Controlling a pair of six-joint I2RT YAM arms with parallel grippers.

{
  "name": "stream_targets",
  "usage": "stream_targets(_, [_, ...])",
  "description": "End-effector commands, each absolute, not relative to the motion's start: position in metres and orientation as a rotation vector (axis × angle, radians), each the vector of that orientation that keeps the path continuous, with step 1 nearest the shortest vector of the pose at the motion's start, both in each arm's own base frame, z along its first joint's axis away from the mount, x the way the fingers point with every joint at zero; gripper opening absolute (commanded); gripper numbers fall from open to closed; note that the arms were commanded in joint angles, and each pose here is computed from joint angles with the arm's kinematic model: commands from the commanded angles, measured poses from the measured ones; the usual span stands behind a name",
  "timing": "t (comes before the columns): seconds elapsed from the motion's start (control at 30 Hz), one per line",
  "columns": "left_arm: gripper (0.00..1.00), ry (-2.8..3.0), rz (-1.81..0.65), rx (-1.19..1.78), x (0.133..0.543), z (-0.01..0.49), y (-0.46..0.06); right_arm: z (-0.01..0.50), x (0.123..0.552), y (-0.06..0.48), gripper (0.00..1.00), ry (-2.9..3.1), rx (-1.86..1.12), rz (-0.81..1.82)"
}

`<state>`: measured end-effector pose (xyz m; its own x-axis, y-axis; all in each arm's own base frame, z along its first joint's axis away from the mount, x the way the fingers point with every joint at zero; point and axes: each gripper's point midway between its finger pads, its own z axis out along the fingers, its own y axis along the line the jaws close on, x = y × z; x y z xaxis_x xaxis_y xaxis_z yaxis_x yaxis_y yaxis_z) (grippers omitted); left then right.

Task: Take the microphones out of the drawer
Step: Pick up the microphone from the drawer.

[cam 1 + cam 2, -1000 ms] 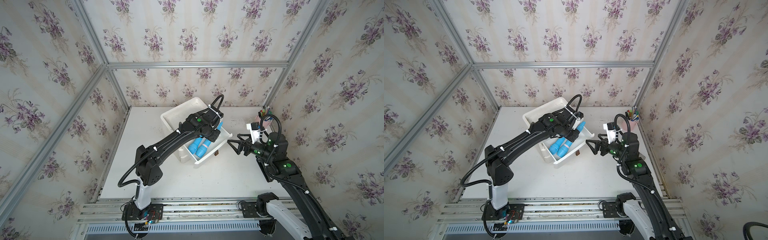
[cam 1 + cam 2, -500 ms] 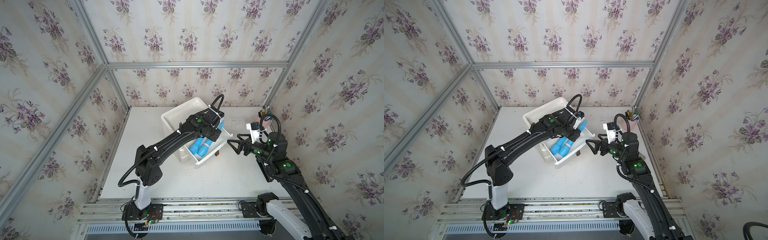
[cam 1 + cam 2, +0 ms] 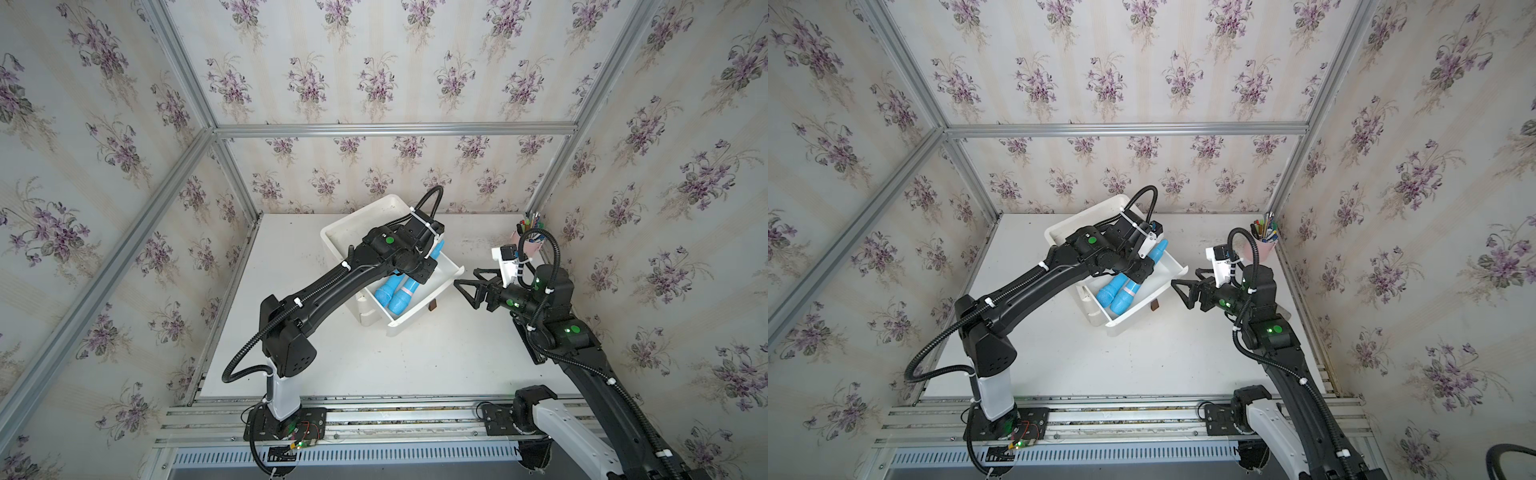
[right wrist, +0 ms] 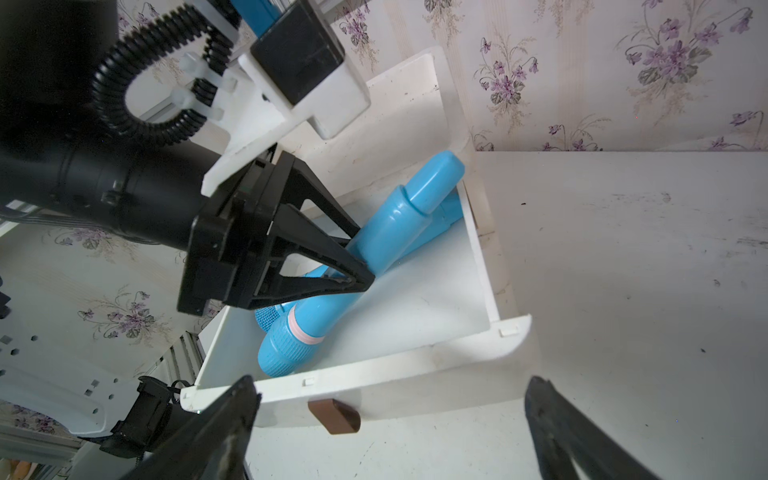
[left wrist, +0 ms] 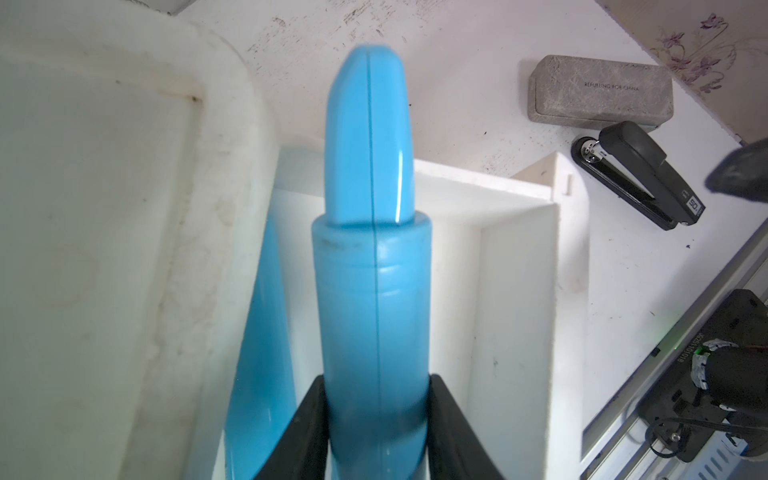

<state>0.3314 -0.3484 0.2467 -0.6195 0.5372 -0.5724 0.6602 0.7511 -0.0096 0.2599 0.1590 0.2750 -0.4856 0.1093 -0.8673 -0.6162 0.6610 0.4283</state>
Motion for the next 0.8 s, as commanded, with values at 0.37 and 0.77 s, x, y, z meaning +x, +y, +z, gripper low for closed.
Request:
stream_targets(0.37, [0.03, 2.355, -0.276, 0.909, 0.329, 0.266, -0.336, 0.287, 0.262, 0.161, 0.98, 1.837, -0.410, 0.932])
stream_targets(0.77, [0.02, 2.290, -0.324, 0.891, 0.326, 0.297, -0.329, 0.289, 0.265, 0.164, 0.98, 1.825, -0.424, 0.947])
